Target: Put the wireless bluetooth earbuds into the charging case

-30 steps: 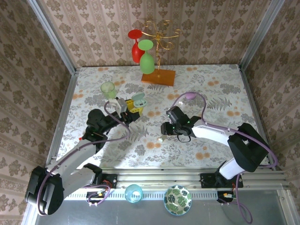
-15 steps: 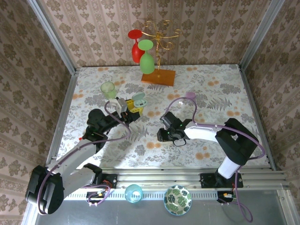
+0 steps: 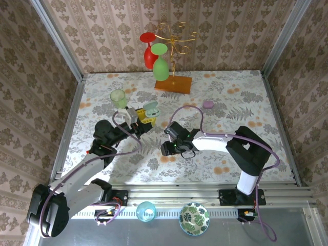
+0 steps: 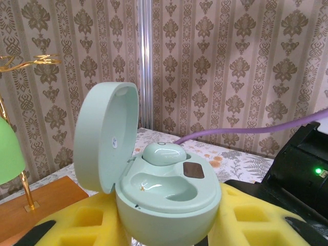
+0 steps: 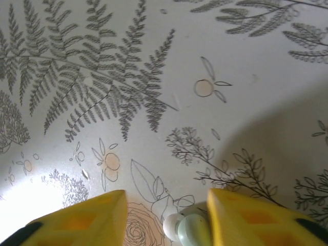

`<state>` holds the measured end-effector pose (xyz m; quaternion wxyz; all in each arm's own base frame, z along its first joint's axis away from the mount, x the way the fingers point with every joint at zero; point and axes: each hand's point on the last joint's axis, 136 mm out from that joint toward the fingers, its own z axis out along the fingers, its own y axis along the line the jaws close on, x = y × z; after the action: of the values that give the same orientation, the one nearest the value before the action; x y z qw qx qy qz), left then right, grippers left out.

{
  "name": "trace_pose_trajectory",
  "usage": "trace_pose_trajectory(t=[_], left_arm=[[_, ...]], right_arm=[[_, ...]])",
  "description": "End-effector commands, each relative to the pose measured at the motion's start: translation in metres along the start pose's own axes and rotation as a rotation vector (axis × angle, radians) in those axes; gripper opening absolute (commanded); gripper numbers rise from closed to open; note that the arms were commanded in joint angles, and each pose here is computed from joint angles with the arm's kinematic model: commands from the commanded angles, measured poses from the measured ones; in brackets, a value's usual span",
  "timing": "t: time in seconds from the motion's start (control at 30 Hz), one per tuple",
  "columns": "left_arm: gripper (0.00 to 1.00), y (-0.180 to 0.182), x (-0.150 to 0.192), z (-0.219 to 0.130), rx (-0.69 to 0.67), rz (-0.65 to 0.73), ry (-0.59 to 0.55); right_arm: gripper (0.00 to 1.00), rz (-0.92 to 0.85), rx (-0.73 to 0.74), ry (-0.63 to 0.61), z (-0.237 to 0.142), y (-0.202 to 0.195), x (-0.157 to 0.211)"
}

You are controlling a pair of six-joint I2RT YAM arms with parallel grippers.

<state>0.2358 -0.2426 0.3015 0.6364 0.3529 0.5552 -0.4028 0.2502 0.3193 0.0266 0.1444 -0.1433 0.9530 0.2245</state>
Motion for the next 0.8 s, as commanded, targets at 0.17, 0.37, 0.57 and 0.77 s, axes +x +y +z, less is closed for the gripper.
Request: trace_pose_trajectory(t=[0.17, 0.37, 0.57, 0.77], left_arm=[[0.23, -0.002, -0.007, -0.002, -0.004, 0.034, -0.021], [0.23, -0.003, -0.009, -0.003, -0.002, 0.039, -0.019], [0.22, -0.003, -0.011, -0.002, 0.003, 0.04, -0.024], [0.23, -0.004, -0.013, -0.002, 0.008, 0.04, -0.028]], right_arm=[[0.63, 0.087, 0.07, -0.206, -0.04, 0.001, -0.013], [0.61, 0.142, 0.016, -0.184, -0.038, 0.019, 0.013], [0.59, 0.224, -0.05, -0.145, -0.024, 0.025, 0.024], [0.58, 0.224, -0.029, -0.112, -0.017, 0.023, 0.025]])
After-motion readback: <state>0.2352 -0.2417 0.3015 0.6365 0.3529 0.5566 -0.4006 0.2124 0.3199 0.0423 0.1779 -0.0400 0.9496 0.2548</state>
